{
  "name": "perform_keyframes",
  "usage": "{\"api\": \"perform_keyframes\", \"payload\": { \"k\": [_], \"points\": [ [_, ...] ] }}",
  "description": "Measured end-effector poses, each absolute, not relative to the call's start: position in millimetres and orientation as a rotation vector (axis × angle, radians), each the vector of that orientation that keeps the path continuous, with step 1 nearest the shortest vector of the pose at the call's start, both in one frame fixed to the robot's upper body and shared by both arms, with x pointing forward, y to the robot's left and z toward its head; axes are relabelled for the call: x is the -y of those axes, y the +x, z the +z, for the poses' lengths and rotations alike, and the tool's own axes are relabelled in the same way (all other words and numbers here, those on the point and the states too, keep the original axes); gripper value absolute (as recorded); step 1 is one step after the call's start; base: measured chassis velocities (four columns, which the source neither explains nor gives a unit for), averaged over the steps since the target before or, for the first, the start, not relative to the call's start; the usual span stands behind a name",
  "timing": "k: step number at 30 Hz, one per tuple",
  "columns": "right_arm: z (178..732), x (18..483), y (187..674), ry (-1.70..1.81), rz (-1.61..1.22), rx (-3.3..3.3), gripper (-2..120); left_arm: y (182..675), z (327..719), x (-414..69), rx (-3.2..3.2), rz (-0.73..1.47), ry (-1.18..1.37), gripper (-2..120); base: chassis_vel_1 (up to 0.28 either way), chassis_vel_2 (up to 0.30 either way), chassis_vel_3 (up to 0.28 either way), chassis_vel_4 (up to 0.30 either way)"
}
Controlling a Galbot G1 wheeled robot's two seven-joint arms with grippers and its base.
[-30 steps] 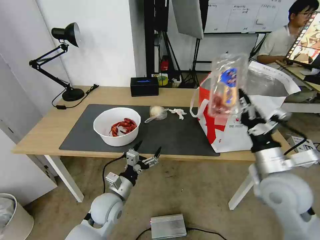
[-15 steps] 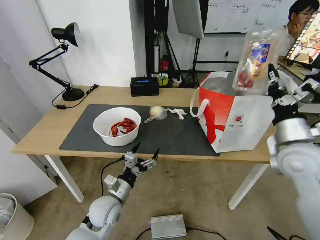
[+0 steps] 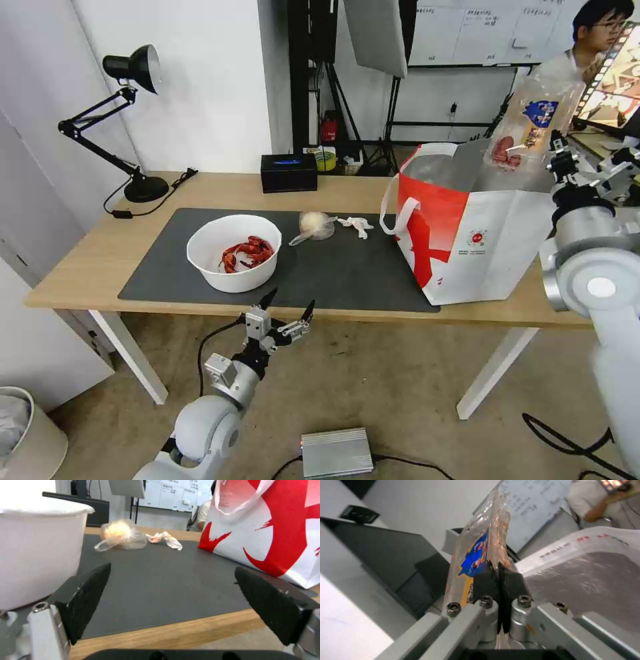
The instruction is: Pick up the trash from the table and place it into the takeout bag.
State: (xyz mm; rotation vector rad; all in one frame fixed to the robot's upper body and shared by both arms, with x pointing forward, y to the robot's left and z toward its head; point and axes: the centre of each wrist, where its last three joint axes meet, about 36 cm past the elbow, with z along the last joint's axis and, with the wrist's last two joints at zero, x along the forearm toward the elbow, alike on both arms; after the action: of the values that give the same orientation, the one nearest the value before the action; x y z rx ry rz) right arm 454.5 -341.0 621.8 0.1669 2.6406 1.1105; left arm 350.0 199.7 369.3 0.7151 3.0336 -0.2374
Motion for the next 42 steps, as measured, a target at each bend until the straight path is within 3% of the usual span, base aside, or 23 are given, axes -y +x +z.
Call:
{"api": "perform_keyframes", "payload": {
  "k": [15, 17, 23, 25, 27, 29, 30, 31, 33, 36, 37, 39, 40, 42],
  "points": [
    [636.6, 342.3, 465.1, 0.352, 1.299, -2.741, 0, 349.8, 368.9, -204.1, -3.038, -0.229, 0.705, 100, 0.000, 0.000, 0.000, 0.000],
    [637.5, 342.0, 464.7, 0.347, 1.303, -2.742, 4, 349.9, 368.9, -204.3, -3.038, -0.230, 0.705, 100, 0.000, 0.000, 0.000, 0.000],
    [645.0, 339.3, 460.7, 0.335, 1.316, -2.748, 32, 350.7, 371.5, -206.1, -3.032, -0.239, 0.692, 100, 0.000, 0.000, 0.000, 0.000],
    [645.3, 339.1, 460.4, 0.335, 1.313, -2.750, 33, 350.8, 371.9, -206.3, -3.031, -0.240, 0.691, 100, 0.000, 0.000, 0.000, 0.000],
    [646.7, 338.6, 458.7, 0.327, 1.300, -2.755, 44, 351.2, 374.2, -206.2, -3.025, -0.245, 0.688, 100, 0.000, 0.000, 0.000, 0.000],
    [646.6, 338.5, 458.6, 0.326, 1.299, -2.755, 44, 351.2, 374.2, -206.2, -3.025, -0.245, 0.688, 100, 0.000, 0.000, 0.000, 0.000],
    [646.2, 338.1, 457.4, 0.309, 1.290, -2.757, 53, 351.3, 375.0, -205.9, -3.022, -0.248, 0.687, 100, 0.000, 0.000, 0.000, 0.000],
    [646.2, 338.1, 457.4, 0.309, 1.290, -2.757, 53, 351.3, 375.0, -205.9, -3.022, -0.248, 0.687, 100, 0.000, 0.000, 0.000, 0.000],
    [642.9, 335.6, 452.5, 0.194, 1.255, -2.737, 65, 351.2, 376.7, -205.1, -3.016, -0.255, 0.682, 100, 0.000, 0.000, 0.000, 0.000],
    [640.1, 333.8, 449.2, 0.115, 1.233, -2.713, 71, 351.0, 377.2, -204.8, -3.013, -0.260, 0.677, 100, 0.000, 0.000, 0.000, 0.000],
    [638.3, 330.4, 444.9, 0.033, 1.216, -2.692, 80, 350.5, 377.2, -204.6, -3.010, -0.266, 0.676, 100, 0.000, 0.000, 0.000, 0.000],
    [638.3, 330.4, 444.9, 0.033, 1.216, -2.692, 80, 350.5, 377.2, -204.6, -3.010, -0.266, 0.676, 100, 0.000, 0.000, 0.000, 0.000],
    [633.6, 321.4, 436.7, -0.103, 1.189, -2.656, 91, 349.3, 376.7, -204.2, -2.998, -0.278, 0.680, 100, 0.000, 0.000, 0.000, 0.000],
    [626.8, 314.0, 431.6, -0.201, 1.149, -2.635, 96, 347.4, 377.0, -203.7, -2.992, -0.290, 0.674, 100, 0.000, 0.000, 0.000, 0.000]
  ]
}}
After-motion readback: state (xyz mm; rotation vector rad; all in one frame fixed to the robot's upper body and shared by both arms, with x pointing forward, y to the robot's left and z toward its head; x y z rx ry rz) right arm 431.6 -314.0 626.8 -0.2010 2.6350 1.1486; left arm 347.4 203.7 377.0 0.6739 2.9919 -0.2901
